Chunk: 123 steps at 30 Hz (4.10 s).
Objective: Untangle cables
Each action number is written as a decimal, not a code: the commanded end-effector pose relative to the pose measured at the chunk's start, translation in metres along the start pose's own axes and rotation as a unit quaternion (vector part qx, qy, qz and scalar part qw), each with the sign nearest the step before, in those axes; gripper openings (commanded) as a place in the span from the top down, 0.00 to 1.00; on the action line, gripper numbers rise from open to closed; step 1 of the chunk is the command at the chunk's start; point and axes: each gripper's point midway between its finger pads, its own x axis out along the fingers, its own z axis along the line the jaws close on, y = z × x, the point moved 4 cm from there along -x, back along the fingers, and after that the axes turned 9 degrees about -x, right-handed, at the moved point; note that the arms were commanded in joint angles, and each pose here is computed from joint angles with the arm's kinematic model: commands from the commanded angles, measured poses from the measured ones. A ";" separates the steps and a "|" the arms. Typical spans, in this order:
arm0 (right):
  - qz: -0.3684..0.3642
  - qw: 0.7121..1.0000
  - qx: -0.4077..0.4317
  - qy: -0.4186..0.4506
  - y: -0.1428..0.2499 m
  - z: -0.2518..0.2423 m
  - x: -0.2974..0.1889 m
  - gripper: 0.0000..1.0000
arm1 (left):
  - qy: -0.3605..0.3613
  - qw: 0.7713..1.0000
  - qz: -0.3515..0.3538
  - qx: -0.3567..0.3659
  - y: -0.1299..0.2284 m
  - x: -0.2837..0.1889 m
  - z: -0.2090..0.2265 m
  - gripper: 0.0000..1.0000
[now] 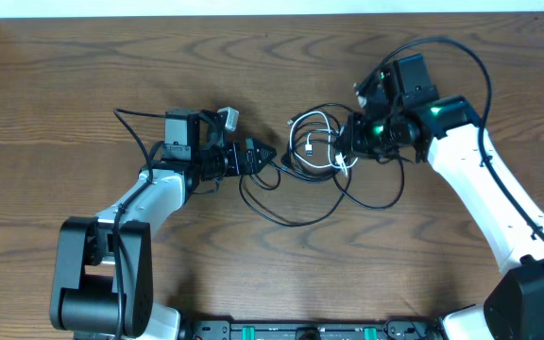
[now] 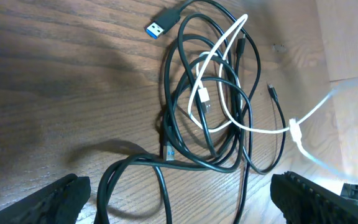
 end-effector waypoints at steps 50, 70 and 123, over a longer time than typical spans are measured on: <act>-0.076 0.919 -0.336 0.194 -0.081 -0.066 0.134 0.34 | 0.002 1.000 -0.003 0.010 -0.003 -0.001 -0.003 0.01; -0.138 0.871 -0.387 0.270 -0.117 -0.078 0.140 0.99 | 0.002 1.000 -0.003 0.010 -0.003 -0.001 -0.003 0.01; -0.305 0.861 -0.388 0.124 -0.086 0.071 -0.077 0.21 | 0.002 1.000 -0.003 0.010 -0.003 -0.001 -0.003 0.01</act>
